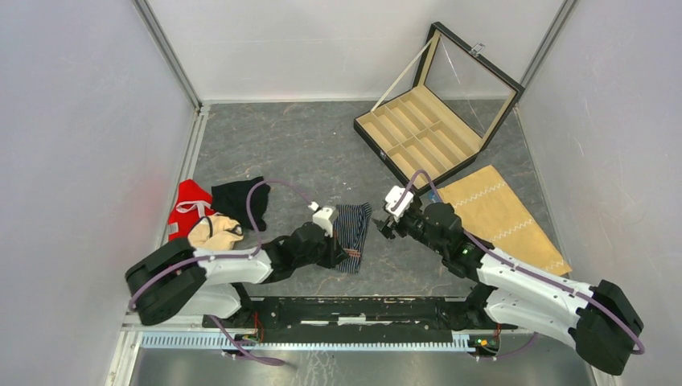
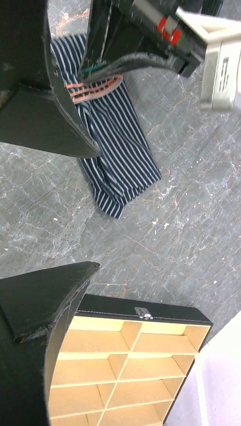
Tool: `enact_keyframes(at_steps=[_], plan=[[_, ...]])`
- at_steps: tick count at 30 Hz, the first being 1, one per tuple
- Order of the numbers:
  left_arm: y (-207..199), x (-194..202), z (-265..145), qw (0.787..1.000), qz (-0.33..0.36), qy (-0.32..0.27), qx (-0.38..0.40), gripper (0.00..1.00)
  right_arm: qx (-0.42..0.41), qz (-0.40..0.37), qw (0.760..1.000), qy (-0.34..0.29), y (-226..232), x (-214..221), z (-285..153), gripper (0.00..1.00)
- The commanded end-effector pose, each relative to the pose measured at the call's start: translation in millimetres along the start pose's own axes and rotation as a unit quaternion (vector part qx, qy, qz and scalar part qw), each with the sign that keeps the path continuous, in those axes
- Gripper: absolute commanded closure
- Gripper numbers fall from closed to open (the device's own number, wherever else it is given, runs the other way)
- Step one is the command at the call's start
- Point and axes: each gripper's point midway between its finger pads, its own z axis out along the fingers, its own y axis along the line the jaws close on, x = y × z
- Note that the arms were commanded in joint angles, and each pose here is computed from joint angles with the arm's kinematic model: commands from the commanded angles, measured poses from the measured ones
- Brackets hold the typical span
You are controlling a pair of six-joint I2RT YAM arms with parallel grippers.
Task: Roll the underwear
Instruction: Roll the underwear to the center of the board.
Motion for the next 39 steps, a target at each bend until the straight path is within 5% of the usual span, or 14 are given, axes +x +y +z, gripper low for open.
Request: enact_keyframes(at_steps=[1, 6, 12, 22, 29, 39], plan=[[42.7, 61.7, -29.4, 0.992, -0.016, 0.102, -0.072, 0.98, 0.022, -0.009, 0.999, -0.029, -12.2, -20.8, -2.5, 0.18], [41.5, 47.8, -37.8, 0.993, -0.018, 0.084, -0.086, 0.98, 0.030, -0.039, 0.986, -0.159, -8.7, -42.7, -27.4, 0.16], [28.9, 28.3, -39.6, 0.995, -0.012, 0.063, -0.076, 0.90, 0.098, -0.099, 0.984, -0.110, -34.2, -20.8, -31.2, 0.02], [8.4, 4.8, -38.7, 0.998, -0.009, 0.038, -0.051, 0.83, 0.082, -0.127, 0.979, -0.139, -29.2, -34.8, -39.7, 0.04], [7.9, -2.6, -45.3, 0.998, -0.014, 0.019, -0.052, 0.80, 0.001, -0.180, 0.973, -0.144, 11.9, -37.0, -30.0, 0.08], [10.8, -4.9, -49.8, 0.998, -0.025, 0.006, -0.057, 0.78, -0.122, -0.336, 0.929, -0.094, 104.5, -16.1, -19.1, 0.08]])
